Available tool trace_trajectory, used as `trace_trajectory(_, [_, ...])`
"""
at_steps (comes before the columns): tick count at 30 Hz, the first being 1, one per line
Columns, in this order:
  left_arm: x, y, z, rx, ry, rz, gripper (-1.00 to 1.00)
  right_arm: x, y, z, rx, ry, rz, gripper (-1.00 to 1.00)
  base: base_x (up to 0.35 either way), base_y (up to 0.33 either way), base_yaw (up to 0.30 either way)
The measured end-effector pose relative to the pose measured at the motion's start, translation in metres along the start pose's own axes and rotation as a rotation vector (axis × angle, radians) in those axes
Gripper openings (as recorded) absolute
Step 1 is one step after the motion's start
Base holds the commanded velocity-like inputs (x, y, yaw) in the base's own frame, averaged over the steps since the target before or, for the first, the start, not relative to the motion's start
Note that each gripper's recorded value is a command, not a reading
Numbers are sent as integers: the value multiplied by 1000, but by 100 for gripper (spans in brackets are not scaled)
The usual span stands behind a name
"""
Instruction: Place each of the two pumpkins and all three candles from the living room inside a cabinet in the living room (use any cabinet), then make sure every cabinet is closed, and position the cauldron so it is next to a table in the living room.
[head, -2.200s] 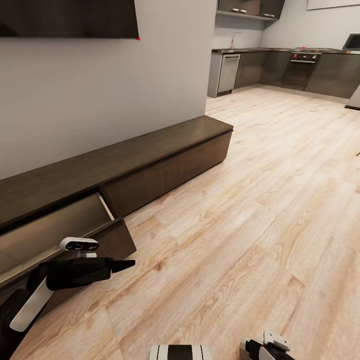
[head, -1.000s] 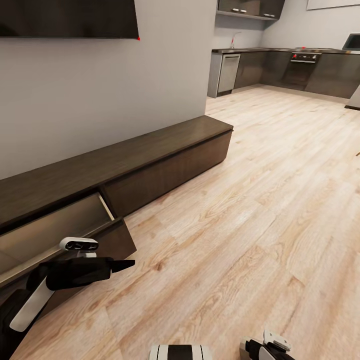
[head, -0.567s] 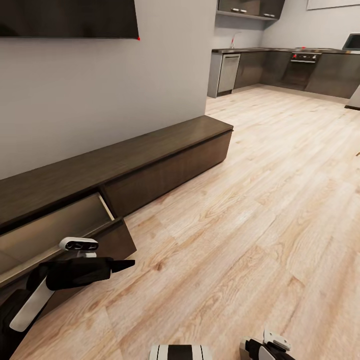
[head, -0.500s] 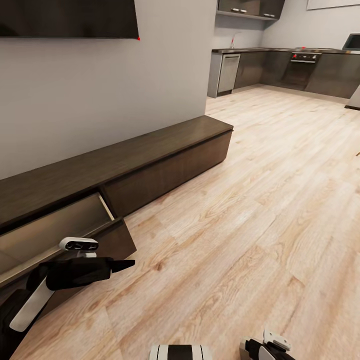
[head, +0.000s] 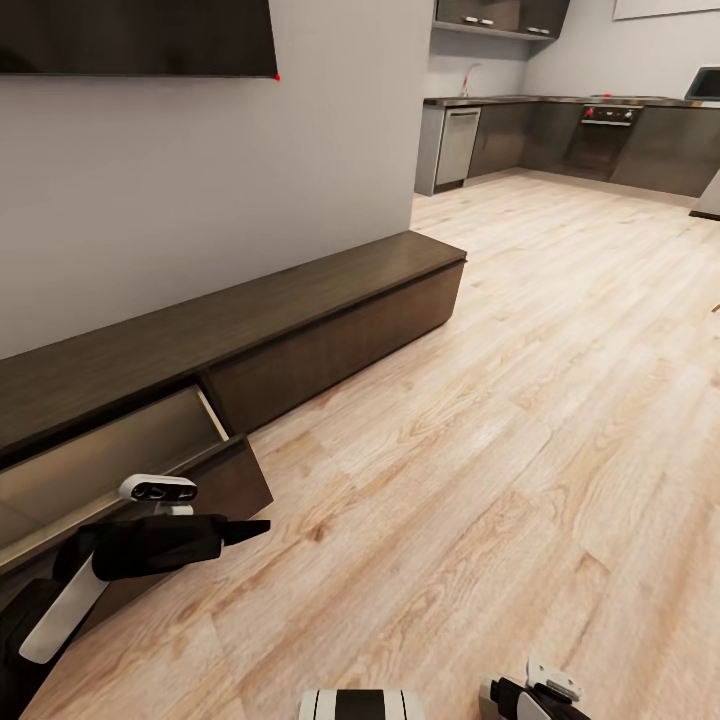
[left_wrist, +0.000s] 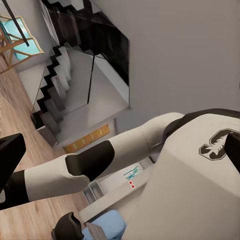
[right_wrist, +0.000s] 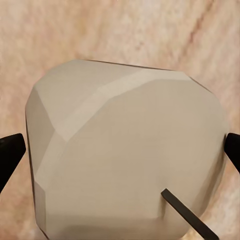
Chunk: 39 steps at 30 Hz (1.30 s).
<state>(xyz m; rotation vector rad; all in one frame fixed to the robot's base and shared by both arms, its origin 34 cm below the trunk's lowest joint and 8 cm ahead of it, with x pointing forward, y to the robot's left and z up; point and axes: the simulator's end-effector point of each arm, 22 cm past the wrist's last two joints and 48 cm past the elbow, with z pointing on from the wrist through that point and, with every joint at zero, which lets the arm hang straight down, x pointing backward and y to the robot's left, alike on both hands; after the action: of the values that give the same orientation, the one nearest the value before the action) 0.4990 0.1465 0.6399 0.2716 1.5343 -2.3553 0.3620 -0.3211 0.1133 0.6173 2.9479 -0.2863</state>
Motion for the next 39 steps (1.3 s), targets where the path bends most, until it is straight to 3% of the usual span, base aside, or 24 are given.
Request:
trace_trajectory(28, [0, 0, 0, -1, 1, 0, 100, 0, 0, 0, -1, 0, 2, -100, 0, 0, 0])
trace_trajectory(32, [0, -7, 3, 2, 7, 15, 100, -6, 22, -6, -99, -11, 18, -100, 0, 0, 0])
trace_trajectory(39, [0, -6, 3, 1, 7, 15, 100, -6, 22, -5, -99, -11, 19, -100, 0, 0, 0])
